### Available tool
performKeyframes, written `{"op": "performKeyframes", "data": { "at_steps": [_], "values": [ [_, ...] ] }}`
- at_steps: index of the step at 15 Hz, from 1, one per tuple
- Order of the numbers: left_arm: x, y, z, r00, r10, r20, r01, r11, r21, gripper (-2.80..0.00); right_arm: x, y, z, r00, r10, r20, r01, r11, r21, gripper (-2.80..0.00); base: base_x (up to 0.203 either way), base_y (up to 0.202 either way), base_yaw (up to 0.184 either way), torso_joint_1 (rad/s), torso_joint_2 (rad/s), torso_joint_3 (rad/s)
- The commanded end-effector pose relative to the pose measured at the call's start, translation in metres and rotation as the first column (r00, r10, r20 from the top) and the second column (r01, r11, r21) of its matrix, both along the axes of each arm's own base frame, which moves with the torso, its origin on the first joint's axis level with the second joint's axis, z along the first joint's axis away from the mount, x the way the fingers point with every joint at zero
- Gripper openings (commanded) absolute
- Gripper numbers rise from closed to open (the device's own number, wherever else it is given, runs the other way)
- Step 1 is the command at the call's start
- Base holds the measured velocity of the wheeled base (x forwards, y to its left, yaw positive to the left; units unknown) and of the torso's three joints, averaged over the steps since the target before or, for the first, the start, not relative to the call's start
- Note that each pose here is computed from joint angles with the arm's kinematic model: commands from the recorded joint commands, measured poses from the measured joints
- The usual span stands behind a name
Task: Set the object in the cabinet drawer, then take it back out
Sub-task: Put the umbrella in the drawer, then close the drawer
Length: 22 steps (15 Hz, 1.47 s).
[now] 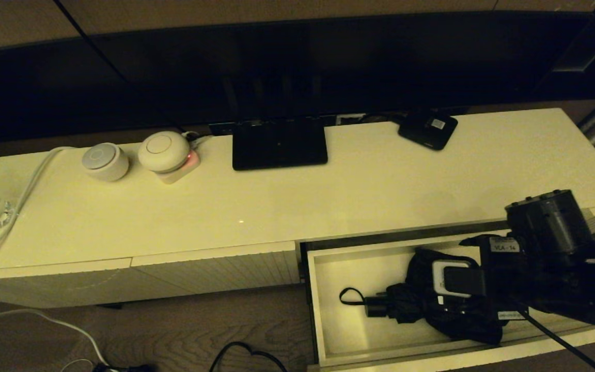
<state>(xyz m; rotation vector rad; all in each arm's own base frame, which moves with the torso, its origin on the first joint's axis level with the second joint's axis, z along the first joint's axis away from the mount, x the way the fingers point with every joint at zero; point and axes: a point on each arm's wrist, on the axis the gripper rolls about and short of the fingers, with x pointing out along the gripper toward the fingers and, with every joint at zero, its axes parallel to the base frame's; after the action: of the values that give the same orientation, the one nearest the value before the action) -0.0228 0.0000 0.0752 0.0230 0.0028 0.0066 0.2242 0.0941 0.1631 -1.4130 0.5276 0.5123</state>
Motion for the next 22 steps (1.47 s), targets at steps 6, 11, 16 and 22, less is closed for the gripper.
{"op": "performKeyframes", "data": {
  "at_steps": [6, 11, 16, 22],
  "values": [
    [0.000, 0.000, -0.001, 1.000, 0.001, -0.003, -0.001, 1.000, 0.000, -2.80, -0.107, -0.032, 0.021, 0.993, 0.117, 0.030, -0.118, 0.993, 0.009, -2.80, 0.000, 0.000, 0.000, 0.000, 0.00, 0.000],
    [0.000, 0.000, -0.001, 1.000, 0.001, -0.003, -0.001, 1.000, 0.000, -2.80, -0.124, -0.026, -0.027, 0.953, 0.229, -0.197, -0.244, 0.968, -0.054, -2.80, 0.000, 0.000, 0.000, 0.000, 0.00, 0.000],
    [0.000, 0.000, -0.001, 1.000, 0.001, -0.003, -0.001, 1.000, 0.000, -2.80, -0.112, -0.015, -0.056, 0.888, 0.245, -0.389, -0.293, 0.954, -0.069, -2.80, 0.000, 0.000, 0.000, 0.000, 0.00, 0.000],
    [0.000, 0.000, -0.001, 1.000, 0.001, -0.003, -0.001, 1.000, 0.000, -2.80, -0.084, 0.005, -0.083, 0.866, 0.225, -0.447, -0.292, 0.952, -0.087, -2.80, 0.000, 0.000, 0.000, 0.000, 0.00, 0.000]
  ]
}}
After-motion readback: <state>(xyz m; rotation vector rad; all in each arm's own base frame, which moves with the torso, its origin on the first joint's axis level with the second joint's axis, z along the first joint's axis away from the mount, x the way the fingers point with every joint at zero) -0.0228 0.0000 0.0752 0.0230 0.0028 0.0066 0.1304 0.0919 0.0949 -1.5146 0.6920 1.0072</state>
